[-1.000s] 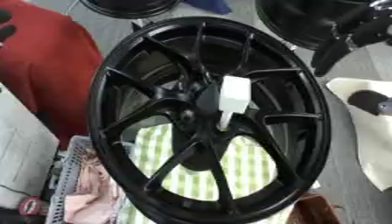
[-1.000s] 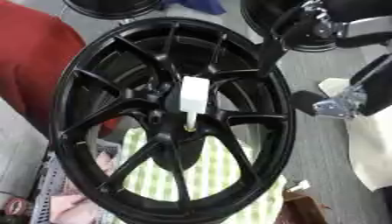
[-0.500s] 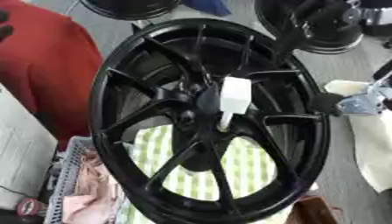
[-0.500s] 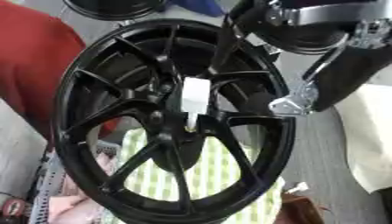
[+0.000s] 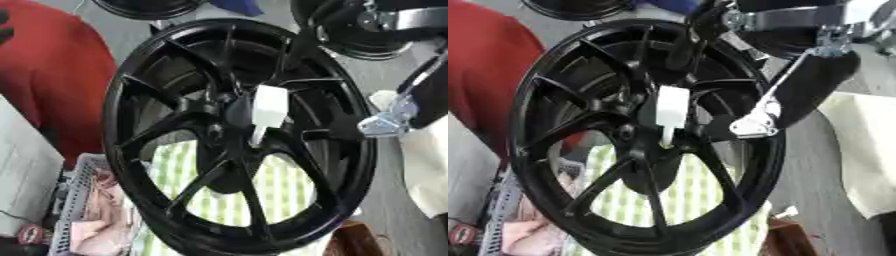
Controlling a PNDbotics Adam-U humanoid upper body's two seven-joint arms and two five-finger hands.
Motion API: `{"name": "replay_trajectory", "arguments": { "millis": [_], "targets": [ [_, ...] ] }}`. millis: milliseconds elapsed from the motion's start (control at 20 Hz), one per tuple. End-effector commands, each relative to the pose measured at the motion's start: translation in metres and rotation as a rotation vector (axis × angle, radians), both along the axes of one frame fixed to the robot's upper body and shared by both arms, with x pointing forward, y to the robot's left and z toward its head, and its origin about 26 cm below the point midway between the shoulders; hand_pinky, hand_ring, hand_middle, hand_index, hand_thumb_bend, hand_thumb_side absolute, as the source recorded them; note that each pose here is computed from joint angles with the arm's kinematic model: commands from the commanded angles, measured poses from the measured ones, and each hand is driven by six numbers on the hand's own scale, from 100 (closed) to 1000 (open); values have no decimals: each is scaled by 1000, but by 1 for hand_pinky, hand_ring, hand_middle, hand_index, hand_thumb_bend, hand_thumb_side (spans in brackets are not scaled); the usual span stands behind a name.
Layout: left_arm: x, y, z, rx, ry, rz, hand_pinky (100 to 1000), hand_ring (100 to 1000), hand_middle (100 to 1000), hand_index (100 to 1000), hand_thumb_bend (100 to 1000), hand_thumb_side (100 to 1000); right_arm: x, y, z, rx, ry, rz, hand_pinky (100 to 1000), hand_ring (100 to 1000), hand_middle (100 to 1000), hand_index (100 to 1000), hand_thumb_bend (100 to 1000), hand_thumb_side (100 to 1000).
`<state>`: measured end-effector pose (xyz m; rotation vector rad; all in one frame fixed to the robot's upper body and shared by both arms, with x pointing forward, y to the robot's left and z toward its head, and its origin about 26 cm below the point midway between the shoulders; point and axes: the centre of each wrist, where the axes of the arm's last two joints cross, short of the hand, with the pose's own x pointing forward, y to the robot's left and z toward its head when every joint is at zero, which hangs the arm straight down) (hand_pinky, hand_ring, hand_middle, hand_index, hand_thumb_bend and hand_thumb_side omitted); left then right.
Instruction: Pull the pin out of the wheel hub.
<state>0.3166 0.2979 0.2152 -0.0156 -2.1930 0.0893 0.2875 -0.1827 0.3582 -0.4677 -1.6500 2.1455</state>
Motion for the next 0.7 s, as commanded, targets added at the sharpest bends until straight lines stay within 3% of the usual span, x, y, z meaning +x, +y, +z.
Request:
{"name": "replay_trajectory", "arguments": {
  "millis": [50, 700],
  "targets": [
    [-1, 3, 8, 14, -21, 8, 850, 777, 592, 771, 155, 532, -4, 5, 5, -10, 3, -39, 781, 789, 754, 859, 431, 416],
    [-1, 2, 8, 8, -21, 6, 850, 777, 592, 771, 156, 535, 3, 17, -2, 19, 84, -157, 776, 778, 739, 859, 433, 425]
  ]
}}
